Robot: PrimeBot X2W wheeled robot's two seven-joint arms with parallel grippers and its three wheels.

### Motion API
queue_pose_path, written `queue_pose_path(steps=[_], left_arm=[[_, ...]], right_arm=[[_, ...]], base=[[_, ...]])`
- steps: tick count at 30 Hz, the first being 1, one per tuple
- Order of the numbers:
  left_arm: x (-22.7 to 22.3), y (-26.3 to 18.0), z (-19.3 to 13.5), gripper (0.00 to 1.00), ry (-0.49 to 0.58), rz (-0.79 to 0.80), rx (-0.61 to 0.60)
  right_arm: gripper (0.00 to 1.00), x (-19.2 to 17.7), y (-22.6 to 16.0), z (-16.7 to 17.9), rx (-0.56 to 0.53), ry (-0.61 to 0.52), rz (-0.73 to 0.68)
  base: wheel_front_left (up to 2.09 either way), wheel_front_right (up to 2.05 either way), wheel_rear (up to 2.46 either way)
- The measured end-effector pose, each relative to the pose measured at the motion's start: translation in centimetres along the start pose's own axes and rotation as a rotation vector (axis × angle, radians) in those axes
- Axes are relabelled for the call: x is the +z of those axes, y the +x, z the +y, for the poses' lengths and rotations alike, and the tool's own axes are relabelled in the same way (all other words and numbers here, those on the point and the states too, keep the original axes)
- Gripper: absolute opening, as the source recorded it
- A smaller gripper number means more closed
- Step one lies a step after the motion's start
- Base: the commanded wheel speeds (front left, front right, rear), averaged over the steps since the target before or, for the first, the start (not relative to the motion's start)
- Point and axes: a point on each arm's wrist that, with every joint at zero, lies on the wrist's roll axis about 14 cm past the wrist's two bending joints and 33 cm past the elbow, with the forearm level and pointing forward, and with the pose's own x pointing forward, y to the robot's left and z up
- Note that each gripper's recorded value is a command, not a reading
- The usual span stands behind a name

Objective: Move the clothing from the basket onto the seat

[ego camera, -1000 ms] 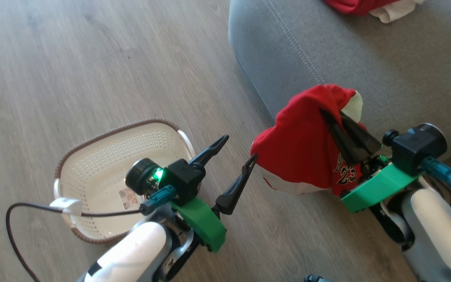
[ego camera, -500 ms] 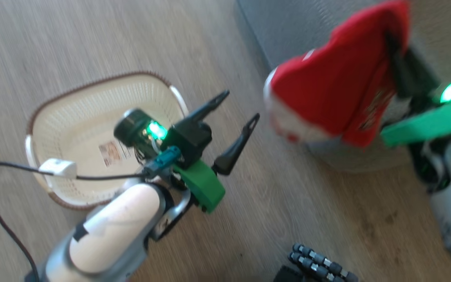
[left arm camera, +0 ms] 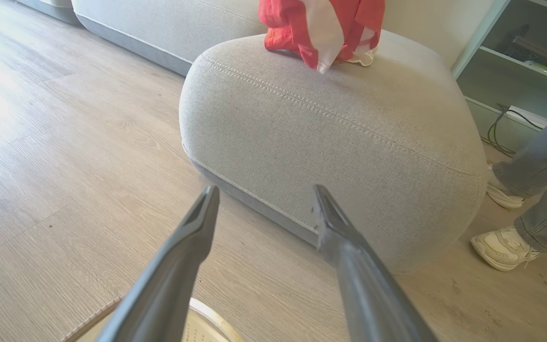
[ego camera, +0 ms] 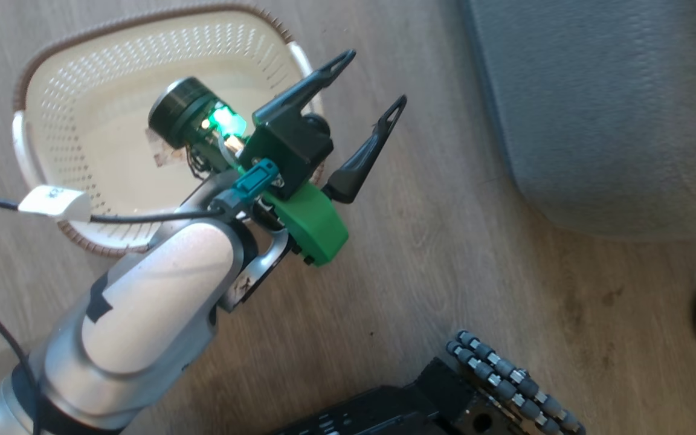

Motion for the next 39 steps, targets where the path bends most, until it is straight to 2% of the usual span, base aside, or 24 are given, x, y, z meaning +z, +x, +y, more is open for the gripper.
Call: queue_pose_path(steps=[6,9,11,13,15,16,17,19,20,27,32,36,39], left_arm=[[-1.5,-0.7,2.3,1.0,-0.025,0.018,0.056],[-3.0,-1.2,3.2,1.0,-0.045,0.039,0.082],[-3.7,-1.6,3.8,1.0,-0.061,0.047,0.106],[-4.5,-2.0,4.6,1.0,-0.073,0.059,0.134],[-5.5,-2.4,5.2,1.0,-0.086,0.075,0.155],[-6.4,-2.8,5.8,1.0,-0.093,0.093,0.178],[-6.6,-3.0,6.0,1.0,-0.095,0.098,0.186],[-6.8,-3.5,6.0,1.0,-0.097,0.105,0.198],[-6.8,-3.6,5.9,1.0,-0.099,0.108,0.199],[-5.4,-3.9,5.0,1.0,-0.08,0.092,0.198],[-2.5,-3.7,4.2,1.0,-0.054,0.038,0.189],[-0.4,-4.3,3.6,1.0,-0.052,0.003,0.21],[0.5,-5.5,3.1,1.0,-0.061,-0.01,0.249]], right_arm=[[0.0,4.9,5.1,-4.4,-0.156,-0.03,-0.121],[0.0,4.1,6.1,-6.3,-0.223,-0.087,-0.098],[0.0,0.9,5.8,-7.5,-0.272,-0.078,-0.047],[0.0,-4.3,4.7,-8.2,-0.312,-0.068,0.05],[0.0,-10.5,2.6,-8.2,-0.338,-0.061,0.172],[0.0,-16.5,-0.2,-7.3,-0.34,-0.06,0.312],[0.0,-18.8,-1.5,-6.8,-0.339,-0.055,0.366],[0.42,-20.7,-2.8,-6.2,-0.341,-0.05,0.415],[1.0,-20.5,-2.9,-6.3,-0.342,-0.055,0.417],[1.0,-17.1,-2.0,-5.8,-0.287,-0.115,0.373],[1.0,-13.7,-1.9,-4.5,-0.206,-0.162,0.338],[1.0,-11.7,-4.0,-3.3,-0.112,-0.216,0.326],[1.0,-10.3,-6.4,-1.5,-0.042,-0.196,0.296]], base=[[0.0,0.0,0.0],[0.0,0.0,0.0],[0.0,0.0,0.0],[0.0,0.0,0.0],[0.0,0.0,0.0],[0.0,0.0,0.0],[0.0,0.0,0.0],[0.0,0.0,0.0],[0.0,0.0,0.0],[0.0,0.0,0.0],[0.0,0.0,0.0],[0.0,0.0,0.0],[0.0,0.0,0.0]])
